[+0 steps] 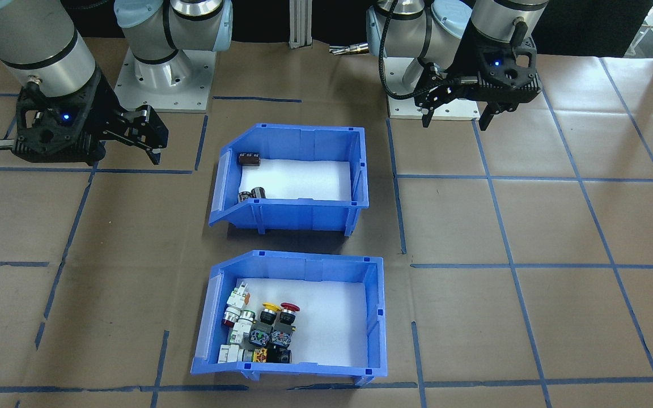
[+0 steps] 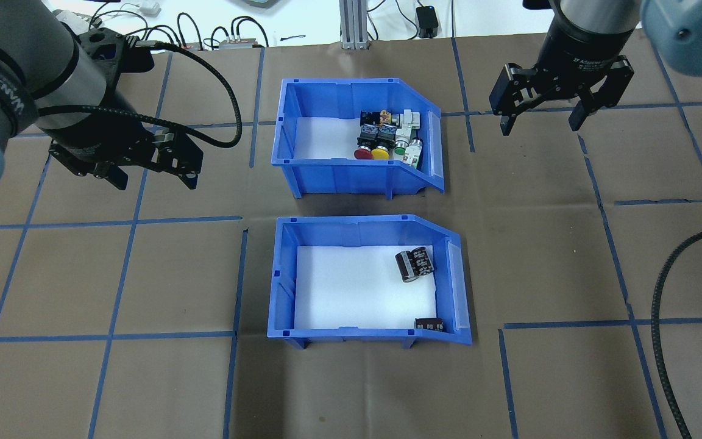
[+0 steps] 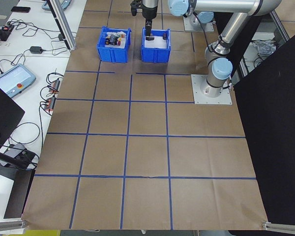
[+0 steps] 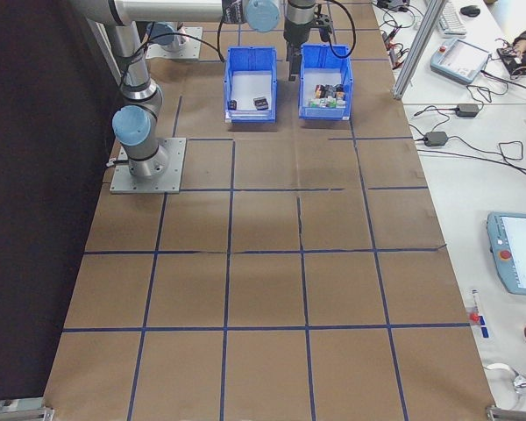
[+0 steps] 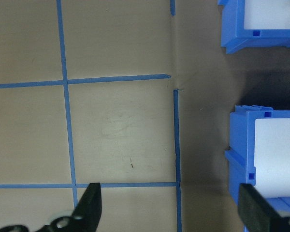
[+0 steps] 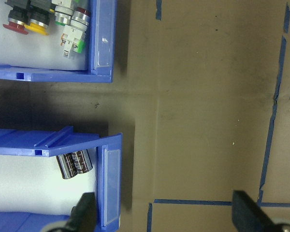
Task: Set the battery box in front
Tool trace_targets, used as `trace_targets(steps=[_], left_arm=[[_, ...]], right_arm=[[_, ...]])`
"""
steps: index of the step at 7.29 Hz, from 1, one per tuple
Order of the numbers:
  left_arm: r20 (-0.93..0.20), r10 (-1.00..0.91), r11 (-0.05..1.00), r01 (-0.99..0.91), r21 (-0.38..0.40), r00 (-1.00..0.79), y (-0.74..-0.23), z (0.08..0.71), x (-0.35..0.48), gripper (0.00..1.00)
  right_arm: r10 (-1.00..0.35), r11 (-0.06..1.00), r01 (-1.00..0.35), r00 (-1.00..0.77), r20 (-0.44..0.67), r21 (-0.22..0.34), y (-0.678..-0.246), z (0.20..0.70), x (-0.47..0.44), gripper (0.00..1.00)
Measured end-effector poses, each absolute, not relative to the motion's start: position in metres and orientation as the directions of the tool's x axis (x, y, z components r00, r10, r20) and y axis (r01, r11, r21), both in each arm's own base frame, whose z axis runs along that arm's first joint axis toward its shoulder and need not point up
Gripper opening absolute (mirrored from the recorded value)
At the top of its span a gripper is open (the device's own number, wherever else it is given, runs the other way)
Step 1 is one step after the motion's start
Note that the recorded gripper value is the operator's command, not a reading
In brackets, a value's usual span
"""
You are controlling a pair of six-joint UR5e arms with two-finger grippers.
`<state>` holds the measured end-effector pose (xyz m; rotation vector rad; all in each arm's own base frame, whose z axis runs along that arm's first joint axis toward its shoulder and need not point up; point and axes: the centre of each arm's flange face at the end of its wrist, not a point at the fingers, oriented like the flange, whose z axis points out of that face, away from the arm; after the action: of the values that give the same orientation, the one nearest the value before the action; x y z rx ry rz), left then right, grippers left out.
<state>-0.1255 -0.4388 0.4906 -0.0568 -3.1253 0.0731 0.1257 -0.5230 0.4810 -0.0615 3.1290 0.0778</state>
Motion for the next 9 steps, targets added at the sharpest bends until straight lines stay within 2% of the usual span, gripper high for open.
trace_targets(steps=[9], left_arm=[[0.028,0.035,0.997,0.033,-0.065,-0.999,-0.4445,0.4945,-0.1274,1.00]], right_arm=[[-0.040,0.998,-0.040,-0.999,-0.004,0.039,-0.5255,0.4818,0.1242,1.00]])
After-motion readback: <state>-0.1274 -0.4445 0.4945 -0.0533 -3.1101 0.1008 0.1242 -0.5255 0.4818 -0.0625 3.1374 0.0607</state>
